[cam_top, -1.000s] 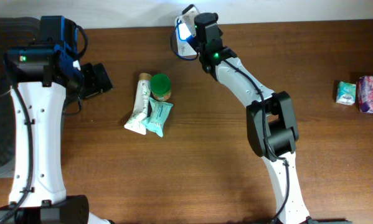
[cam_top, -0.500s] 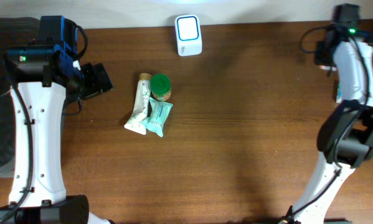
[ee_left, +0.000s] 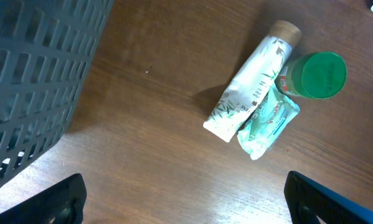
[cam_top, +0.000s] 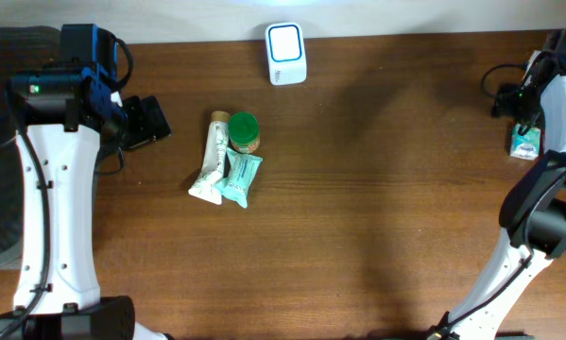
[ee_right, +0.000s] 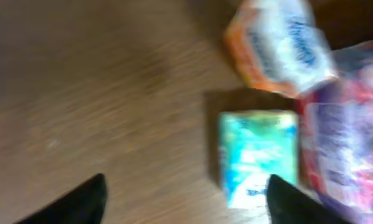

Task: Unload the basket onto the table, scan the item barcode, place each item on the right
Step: 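Reach the right gripper to the teal wet-wipe pack and pull it out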

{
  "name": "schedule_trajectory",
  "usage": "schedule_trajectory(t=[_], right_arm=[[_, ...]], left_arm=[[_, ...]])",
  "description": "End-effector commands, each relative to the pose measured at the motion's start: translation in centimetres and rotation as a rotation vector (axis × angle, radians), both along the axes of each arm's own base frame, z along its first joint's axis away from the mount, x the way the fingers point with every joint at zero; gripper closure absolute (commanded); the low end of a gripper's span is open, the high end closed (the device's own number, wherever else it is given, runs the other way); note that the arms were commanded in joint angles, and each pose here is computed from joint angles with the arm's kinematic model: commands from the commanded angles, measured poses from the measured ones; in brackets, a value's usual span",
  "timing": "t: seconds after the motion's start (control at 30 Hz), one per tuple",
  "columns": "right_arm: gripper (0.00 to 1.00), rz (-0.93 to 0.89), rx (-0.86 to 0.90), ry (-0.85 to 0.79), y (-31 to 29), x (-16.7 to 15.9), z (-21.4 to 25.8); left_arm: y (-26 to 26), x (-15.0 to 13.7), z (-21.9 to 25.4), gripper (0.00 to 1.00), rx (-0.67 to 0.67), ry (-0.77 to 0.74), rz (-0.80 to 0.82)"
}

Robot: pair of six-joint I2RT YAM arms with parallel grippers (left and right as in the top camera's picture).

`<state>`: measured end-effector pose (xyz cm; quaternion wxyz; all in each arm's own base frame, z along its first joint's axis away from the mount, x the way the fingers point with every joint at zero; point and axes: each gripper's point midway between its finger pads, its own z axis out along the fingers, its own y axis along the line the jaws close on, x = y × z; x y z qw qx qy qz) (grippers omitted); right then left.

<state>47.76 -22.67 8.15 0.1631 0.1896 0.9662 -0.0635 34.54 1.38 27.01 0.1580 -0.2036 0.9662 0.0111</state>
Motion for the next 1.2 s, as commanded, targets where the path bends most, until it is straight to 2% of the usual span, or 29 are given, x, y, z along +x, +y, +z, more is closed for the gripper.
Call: schedule_trajectory(t=[0.0, 0.07, 0.17, 0.2, 0.23, 0.47, 0.6, 0.67, 0.73, 0.8, 0.9, 1.0, 1.17], right_arm=[[0.15, 0.112, 0.164, -0.226, 4.8, 1.6, 7.9], [0.14, 0.21, 0.295, -0.339, 8.9, 1.3, 12.8], [0.12, 0.356, 0.61, -0.367, 16.9, -0.9, 16.3], [0.04, 0.367, 0.658, -0.331, 18.4, -1.5, 16.0], [0.0, 0.377, 0.68, -0.286, 19.8, -2.0, 15.4], [0.01, 0.62, 0.749, -0.117, 32.9, -3.6, 12.8], [0.01, 0.813, 0.601, 0.003, 41.4, -5.7, 10.0], [0.01, 0.875, 0.617, 0.04, 46.0, -7.2, 9.1], [0.01, 0.842, 0.59, 0.07, 48.2, -7.7, 8.0], [0.01, 0.712, 0.476, 0.118, 49.3, -8.1, 5.9], [0.01, 0.713, 0.443, 0.16, 52.5, -9.9, 4.0], [0.01, 0.786, 0.432, 0.148, 55.9, -11.1, 3.0], [0.01, 0.787, 0.068, 0.025, 56.8, -11.3, 1.8]], left_arm=[[0.4, -0.3, 0.6, 0.01, 0.006, -0.018, 0.014], [0.4, -0.3, 0.6, 0.01, 0.006, -0.018, 0.014], [0.4, -0.3, 0.6, 0.01, 0.006, -0.018, 0.014], [0.4, -0.3, 0.6, 0.01, 0.006, -0.018, 0.014], [0.4, -0.3, 0.6, 0.01, 0.006, -0.018, 0.014], [0.4, -0.3, 0.6, 0.01, 0.006, -0.018, 0.014], [0.4, -0.3, 0.6, 0.01, 0.006, -0.018, 0.014], [0.4, -0.3, 0.6, 0.01, 0.006, -0.018, 0.014], [0.4, -0.3, 0.6, 0.01, 0.006, -0.018, 0.014], [0.4, -0.3, 0.6, 0.01, 0.006, -0.018, 0.014], [0.4, -0.3, 0.6, 0.01, 0.006, -0.018, 0.014], [0.4, -0.3, 0.6, 0.01, 0.006, -0.018, 0.014], [0.4, -0.3, 0.6, 0.01, 0.006, -0.018, 0.014]])
